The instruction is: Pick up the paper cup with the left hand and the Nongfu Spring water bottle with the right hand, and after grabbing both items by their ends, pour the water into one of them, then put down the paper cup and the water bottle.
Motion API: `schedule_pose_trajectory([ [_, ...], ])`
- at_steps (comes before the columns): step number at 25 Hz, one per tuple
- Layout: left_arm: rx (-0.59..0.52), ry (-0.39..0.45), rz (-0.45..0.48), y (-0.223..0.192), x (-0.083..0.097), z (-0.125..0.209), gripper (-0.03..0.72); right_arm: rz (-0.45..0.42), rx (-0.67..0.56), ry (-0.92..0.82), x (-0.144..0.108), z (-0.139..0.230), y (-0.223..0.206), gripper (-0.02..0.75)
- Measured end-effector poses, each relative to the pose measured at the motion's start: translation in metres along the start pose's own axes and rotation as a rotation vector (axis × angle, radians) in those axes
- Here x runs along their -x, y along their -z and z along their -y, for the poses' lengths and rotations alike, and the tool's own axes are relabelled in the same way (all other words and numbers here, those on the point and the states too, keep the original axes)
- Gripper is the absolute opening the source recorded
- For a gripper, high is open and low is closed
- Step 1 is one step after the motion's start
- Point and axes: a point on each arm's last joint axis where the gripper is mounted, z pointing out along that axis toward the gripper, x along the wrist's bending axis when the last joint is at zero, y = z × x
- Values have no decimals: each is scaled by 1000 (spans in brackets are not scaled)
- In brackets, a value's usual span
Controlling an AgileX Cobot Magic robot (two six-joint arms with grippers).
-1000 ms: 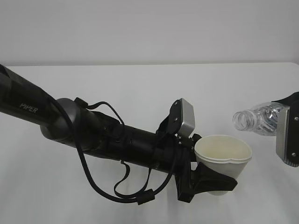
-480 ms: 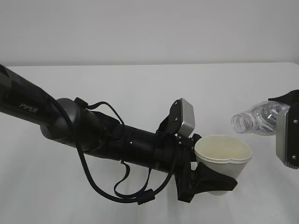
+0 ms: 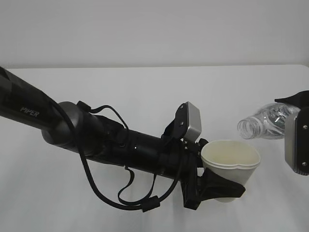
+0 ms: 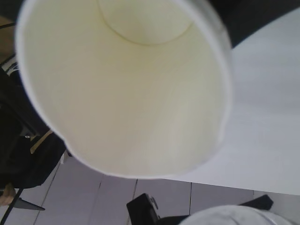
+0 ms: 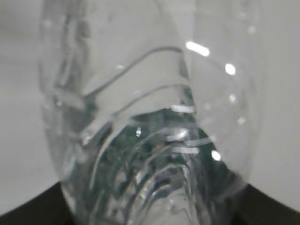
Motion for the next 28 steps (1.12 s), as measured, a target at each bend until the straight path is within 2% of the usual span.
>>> schedule_pose_trajectory([
  [15,0,0,0,0,0,0,429,1,1,78,0,0,0,405],
  [23,-9,-9,33,-11,11,0,429,11,8,88,1,-1,0,405],
  [28,-32,-10,17,-12,10,2,429,13,9,92,1,-1,0,405],
])
